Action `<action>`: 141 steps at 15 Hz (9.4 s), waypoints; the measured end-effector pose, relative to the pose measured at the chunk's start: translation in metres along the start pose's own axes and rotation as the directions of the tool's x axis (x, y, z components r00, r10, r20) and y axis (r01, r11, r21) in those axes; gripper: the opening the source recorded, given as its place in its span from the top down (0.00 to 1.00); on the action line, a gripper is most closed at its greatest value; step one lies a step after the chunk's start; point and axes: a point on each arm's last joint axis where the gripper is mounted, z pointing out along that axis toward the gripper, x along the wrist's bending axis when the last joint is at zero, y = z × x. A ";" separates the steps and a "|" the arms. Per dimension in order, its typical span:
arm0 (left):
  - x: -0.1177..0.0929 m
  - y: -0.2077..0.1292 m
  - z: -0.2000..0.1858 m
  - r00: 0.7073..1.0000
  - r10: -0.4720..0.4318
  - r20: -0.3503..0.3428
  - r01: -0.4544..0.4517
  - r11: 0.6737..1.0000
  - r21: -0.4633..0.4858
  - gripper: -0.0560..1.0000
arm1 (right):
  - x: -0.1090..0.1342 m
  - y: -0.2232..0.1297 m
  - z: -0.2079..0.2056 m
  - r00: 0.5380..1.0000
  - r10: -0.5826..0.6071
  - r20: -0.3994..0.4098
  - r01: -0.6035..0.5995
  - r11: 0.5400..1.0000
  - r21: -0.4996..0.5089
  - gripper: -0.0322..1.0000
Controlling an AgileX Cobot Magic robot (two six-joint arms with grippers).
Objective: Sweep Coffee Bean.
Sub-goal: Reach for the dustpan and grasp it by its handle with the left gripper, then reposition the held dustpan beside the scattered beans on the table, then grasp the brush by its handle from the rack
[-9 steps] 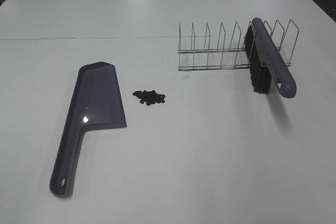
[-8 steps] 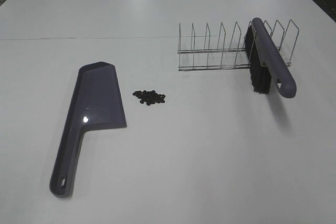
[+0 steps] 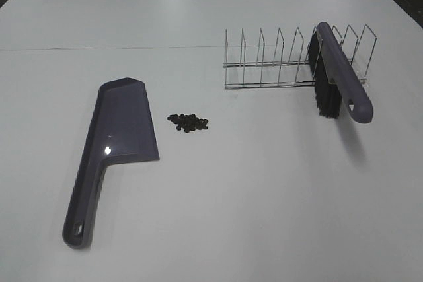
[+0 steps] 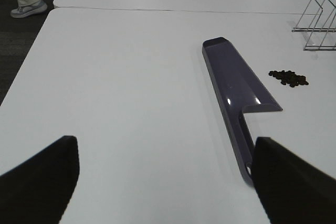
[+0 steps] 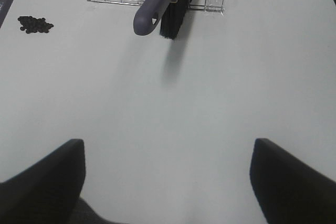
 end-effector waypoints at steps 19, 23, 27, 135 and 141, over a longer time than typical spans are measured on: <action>-0.001 0.019 0.055 1.000 0.001 -0.027 0.008 0.934 0.357 0.18 | 0.000 0.000 0.000 1.000 0.000 0.001 0.000 1.000 0.000 0.24; -0.001 0.021 0.074 0.999 -0.009 -0.043 0.028 0.884 0.466 0.18 | 0.000 0.000 0.000 1.000 0.000 0.001 0.000 1.000 0.000 0.24; 0.000 0.020 0.089 0.995 -0.043 -0.086 0.083 0.838 0.540 0.18 | 0.000 0.000 0.000 1.000 0.000 0.001 0.000 1.000 0.000 0.24; -0.064 0.023 0.365 0.837 0.461 0.294 -0.489 0.391 0.779 0.63 | -0.017 0.239 0.211 0.988 0.093 0.124 -0.148 0.800 0.581 0.24; -0.065 0.023 0.365 0.840 0.456 0.295 -0.487 0.393 0.780 0.63 | -0.015 0.241 0.316 0.993 0.092 0.073 -0.117 0.732 0.671 0.24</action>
